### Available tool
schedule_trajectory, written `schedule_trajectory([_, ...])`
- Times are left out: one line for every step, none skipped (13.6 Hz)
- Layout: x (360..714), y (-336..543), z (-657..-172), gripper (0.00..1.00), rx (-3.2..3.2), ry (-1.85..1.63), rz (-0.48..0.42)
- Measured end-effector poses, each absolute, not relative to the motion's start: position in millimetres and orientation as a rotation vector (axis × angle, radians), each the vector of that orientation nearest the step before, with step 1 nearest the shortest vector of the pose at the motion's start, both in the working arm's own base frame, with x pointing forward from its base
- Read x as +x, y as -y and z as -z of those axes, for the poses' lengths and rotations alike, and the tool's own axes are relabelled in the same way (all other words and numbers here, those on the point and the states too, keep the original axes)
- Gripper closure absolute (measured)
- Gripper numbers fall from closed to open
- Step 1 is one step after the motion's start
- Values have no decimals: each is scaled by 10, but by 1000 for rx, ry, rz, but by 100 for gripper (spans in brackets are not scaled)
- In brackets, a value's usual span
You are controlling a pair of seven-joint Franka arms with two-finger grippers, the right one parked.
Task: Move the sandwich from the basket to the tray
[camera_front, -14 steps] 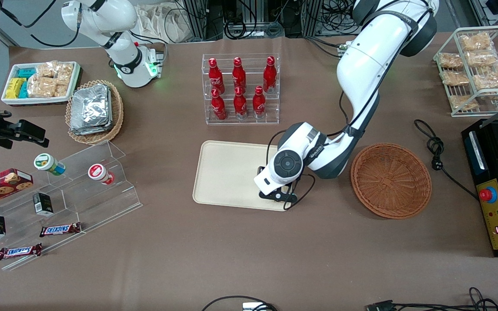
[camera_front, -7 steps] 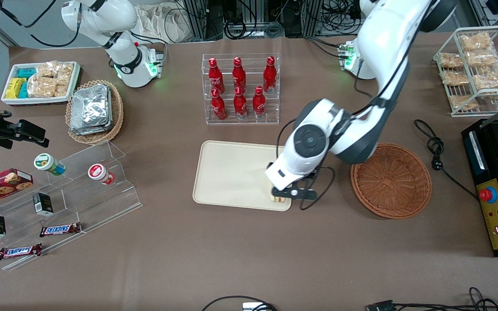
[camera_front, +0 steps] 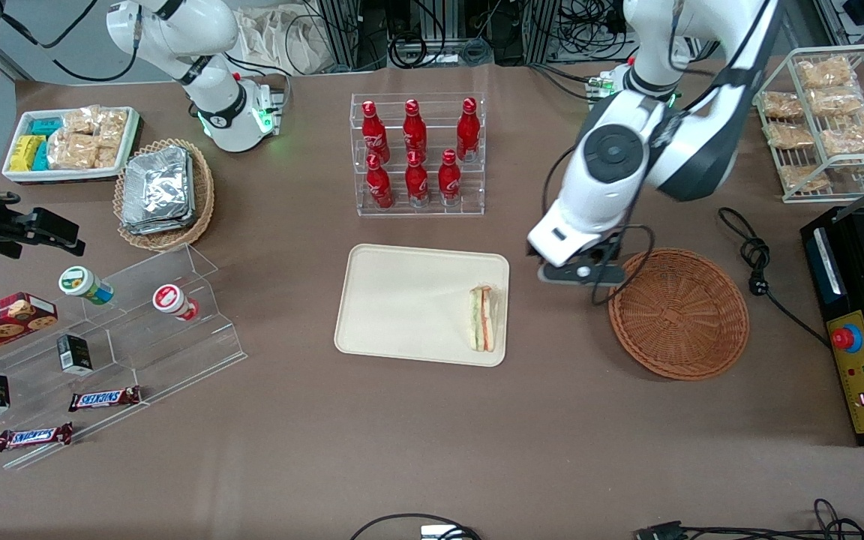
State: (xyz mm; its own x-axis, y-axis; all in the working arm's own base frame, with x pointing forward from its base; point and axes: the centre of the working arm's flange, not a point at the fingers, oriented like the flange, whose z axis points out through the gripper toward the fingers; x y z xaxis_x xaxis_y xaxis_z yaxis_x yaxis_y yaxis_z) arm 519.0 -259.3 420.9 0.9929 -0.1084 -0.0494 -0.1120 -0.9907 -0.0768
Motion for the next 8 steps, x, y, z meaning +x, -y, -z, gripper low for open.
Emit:
schedule_trajectory([5301, 2275, -4322, 0, -3053, -169, -76])
schedule_trajectory([5430, 1935, -4442, 0, -3054, -137, -82])
schedule_trajectory([5555, 1592, -4560, 0, -3056, -77, -87])
schedule_trajectory([5670, 1233, -4683, 0, -3059, 3, -90])
schedule_trajectory([5749, 893, -4805, 0, -3059, 77, -96])
schedule_trajectory([5785, 625, -4913, 0, -3056, 134, -115])
schedule_trajectory([5792, 456, -4999, 0, -3051, 174, -143])
schedule_trajectory([5790, 363, -5068, 0, -3047, 201, -166])
